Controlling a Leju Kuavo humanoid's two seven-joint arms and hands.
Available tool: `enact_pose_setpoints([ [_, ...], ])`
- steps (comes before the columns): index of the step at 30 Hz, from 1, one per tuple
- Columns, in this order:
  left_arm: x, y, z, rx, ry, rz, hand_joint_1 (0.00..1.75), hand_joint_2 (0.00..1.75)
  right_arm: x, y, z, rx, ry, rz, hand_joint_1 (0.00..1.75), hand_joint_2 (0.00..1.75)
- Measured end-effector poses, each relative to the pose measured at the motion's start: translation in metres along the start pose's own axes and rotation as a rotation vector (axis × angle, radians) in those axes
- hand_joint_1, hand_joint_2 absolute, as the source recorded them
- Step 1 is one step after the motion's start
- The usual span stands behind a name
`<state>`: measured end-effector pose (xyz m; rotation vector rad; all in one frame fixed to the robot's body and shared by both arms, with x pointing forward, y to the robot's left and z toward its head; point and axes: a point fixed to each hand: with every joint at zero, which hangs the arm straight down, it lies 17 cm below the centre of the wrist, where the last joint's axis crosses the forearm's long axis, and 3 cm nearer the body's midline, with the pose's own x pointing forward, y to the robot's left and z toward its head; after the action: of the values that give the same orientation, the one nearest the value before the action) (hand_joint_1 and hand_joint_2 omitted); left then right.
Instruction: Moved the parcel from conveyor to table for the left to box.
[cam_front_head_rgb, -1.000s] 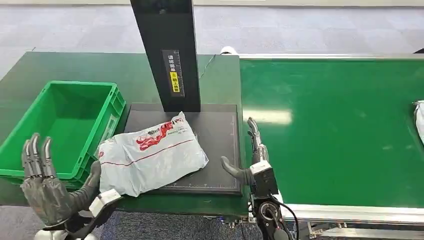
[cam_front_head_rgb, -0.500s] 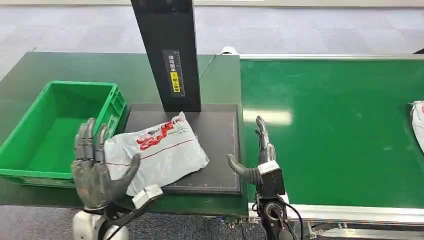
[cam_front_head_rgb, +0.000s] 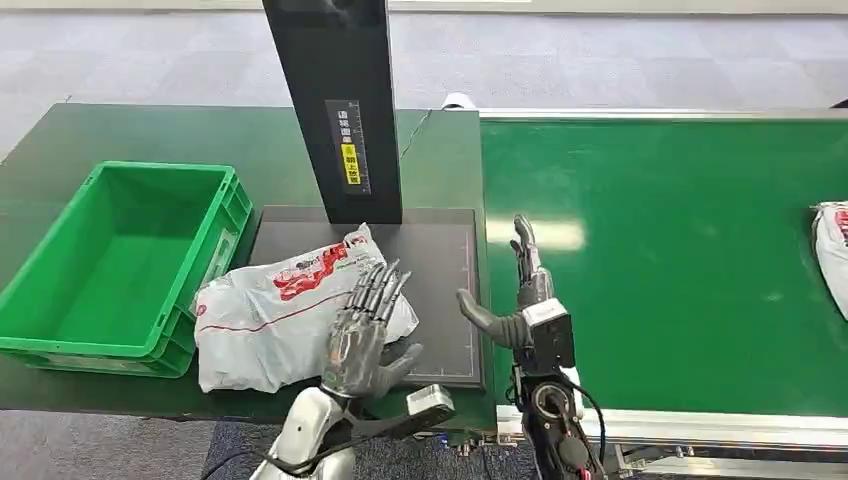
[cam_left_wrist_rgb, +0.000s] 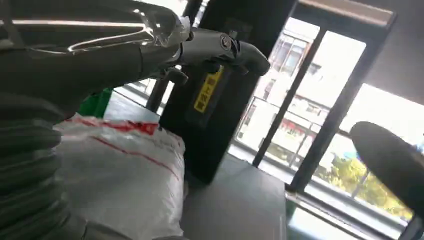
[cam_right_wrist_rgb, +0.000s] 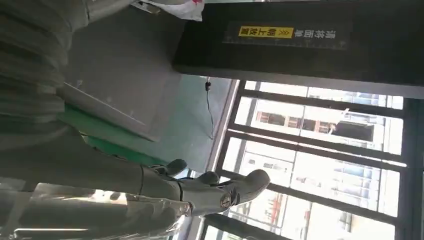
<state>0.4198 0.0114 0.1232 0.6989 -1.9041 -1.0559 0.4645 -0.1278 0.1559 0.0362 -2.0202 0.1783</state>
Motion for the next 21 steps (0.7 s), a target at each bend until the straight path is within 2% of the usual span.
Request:
enact_pose_setpoints([
  [6, -0.052, -0.060, 0.002, -0.233, 0.066, -0.029, 0.00, 1.75, -0.002, 0.009, -0.009, 0.027, 0.006, -0.023, 0.00, 1.75],
  [14, -0.121, -0.050, -0.027, -0.377, 0.148, -0.075, 0.00, 1.75, -0.002, 0.024, -0.018, 0.075, 0.002, -0.041, 0.00, 1.75],
  [21, -0.163, -0.029, -0.037, -0.399, 0.229, -0.045, 0.00, 1.75, 0.002, 0.041, -0.023, 0.119, -0.002, -0.061, 0.00, 1.75],
])
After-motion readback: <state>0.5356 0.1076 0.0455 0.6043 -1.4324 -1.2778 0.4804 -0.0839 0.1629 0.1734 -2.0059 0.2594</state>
